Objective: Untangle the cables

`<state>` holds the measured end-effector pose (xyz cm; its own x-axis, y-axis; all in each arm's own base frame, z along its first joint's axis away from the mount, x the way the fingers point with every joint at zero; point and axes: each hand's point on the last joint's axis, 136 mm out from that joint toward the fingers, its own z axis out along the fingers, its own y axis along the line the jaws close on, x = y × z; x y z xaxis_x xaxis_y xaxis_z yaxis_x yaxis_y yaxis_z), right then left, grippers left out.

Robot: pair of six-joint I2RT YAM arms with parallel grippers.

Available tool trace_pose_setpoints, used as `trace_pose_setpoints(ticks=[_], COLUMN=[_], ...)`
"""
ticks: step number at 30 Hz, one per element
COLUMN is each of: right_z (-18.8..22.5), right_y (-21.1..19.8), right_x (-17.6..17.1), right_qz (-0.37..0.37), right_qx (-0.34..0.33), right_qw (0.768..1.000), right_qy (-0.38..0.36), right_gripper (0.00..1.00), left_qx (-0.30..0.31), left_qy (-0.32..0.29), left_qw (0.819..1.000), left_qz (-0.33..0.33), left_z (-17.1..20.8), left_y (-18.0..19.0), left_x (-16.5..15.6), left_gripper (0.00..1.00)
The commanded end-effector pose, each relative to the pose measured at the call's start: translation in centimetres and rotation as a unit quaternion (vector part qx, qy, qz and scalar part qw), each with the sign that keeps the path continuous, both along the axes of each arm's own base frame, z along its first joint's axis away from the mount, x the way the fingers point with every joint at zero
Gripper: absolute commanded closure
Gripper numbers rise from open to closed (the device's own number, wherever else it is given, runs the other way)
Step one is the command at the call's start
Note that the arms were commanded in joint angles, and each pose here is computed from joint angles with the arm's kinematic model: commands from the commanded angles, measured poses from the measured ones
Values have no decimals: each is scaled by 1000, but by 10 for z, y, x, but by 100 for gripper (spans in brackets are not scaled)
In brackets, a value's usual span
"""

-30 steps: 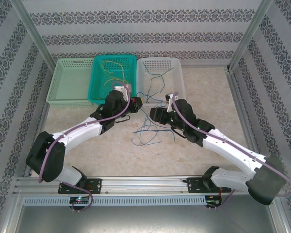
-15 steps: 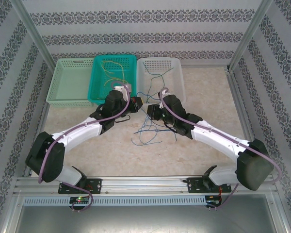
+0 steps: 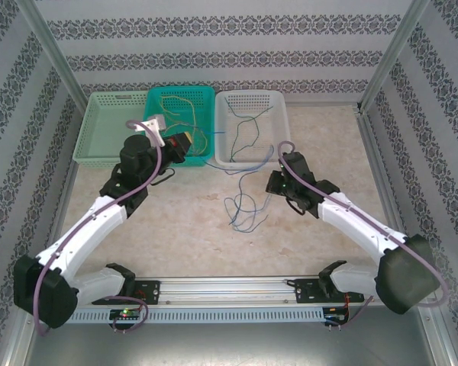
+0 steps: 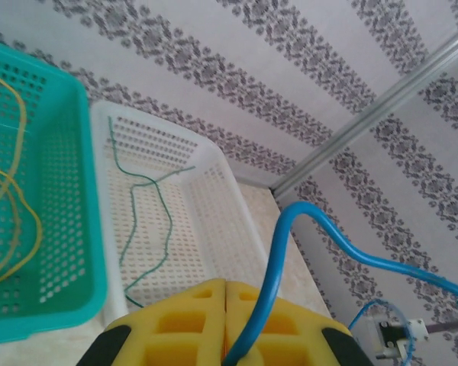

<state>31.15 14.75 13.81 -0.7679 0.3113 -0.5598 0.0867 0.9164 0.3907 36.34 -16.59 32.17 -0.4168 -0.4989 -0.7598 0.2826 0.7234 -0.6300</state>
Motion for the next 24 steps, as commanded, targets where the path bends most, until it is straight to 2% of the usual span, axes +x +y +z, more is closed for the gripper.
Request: trace_pose_setpoints(ticks=[1, 10, 12, 14, 15, 16, 17, 19, 24], right_z=[-7, -47, -51, -50, -46, -41, -36, -22, 17], right_y=[-13, 9, 11, 14, 15, 16, 16, 17, 21], right_x=[-8, -13, -13, -11, -10, -8, -7, -5, -5], right_qz=[-17, 27, 34, 44, 47, 48, 49, 52, 43], right_qx=[-12, -16, -26, -32, -34, -33, -31, -20, 31], right_qw=[1000, 995, 993, 993, 993, 994, 994, 996, 999], right_qy=[15, 94, 108, 108, 103, 94, 88, 64, 5], right_gripper=[100, 100, 86, 76, 62, 44, 34, 29, 25], left_qx=[36, 71, 71, 68, 66, 65, 64, 59, 26], left_qy=[8, -14, -13, -9, -6, -4, -3, -3, -13], left_qw=[999, 995, 995, 996, 996, 996, 996, 997, 996], left_qz=[31, 72, 63, 55, 54, 54, 54, 59, 85], left_z=[3, 36, 39, 38, 36, 34, 34, 35, 42], left_y=[28, 68, 66, 63, 62, 62, 62, 64, 72], left_x=[-6, -27, -30, -29, -29, -28, -28, -28, -27], left_gripper=[100, 100, 100, 100, 100, 100, 100, 100, 100])
